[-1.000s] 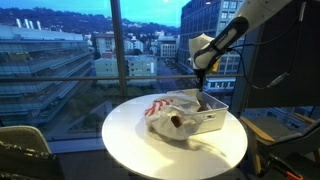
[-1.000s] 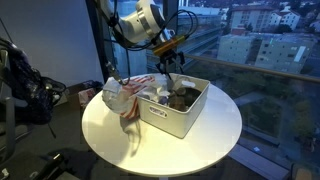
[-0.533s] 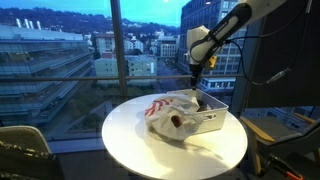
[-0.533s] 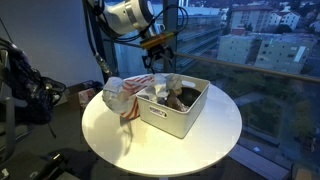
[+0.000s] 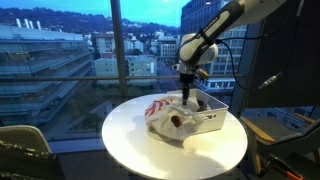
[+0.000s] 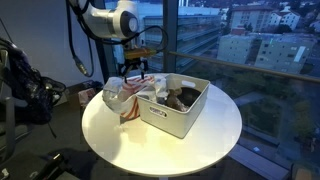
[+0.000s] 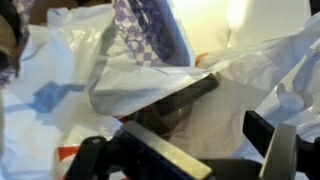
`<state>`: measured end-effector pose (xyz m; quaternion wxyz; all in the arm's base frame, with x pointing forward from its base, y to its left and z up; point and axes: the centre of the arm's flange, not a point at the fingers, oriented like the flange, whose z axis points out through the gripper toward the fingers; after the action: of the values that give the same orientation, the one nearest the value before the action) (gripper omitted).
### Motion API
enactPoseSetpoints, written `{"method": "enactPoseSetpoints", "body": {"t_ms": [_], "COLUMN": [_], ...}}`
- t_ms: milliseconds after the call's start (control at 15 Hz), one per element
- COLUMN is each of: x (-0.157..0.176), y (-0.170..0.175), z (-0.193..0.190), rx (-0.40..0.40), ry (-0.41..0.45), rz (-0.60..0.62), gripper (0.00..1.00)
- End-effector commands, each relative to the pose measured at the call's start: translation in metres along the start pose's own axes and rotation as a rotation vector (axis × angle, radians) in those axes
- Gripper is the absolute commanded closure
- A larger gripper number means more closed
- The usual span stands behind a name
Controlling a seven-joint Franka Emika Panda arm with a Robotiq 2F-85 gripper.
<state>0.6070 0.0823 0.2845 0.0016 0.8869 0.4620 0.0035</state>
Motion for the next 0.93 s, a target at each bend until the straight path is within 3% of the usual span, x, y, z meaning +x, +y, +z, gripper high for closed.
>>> {"method": "enactPoseSetpoints", "body": {"t_ms": [0,333,600,867], "x": [0.009,0.017,0.037,0.039], "y": [-0.001,-0.003,-0.014,0.0], "z": [0.023,0.059,0.075,0.103], "rx": [0.113,0.236,0.238,0.261], "ry": [0.007,-0.057,-0.037,-0.066], "rz": [-0.166,-0.312,-0.434,-0.387], "gripper": [0.0,0.0,0.0,0.0]}}
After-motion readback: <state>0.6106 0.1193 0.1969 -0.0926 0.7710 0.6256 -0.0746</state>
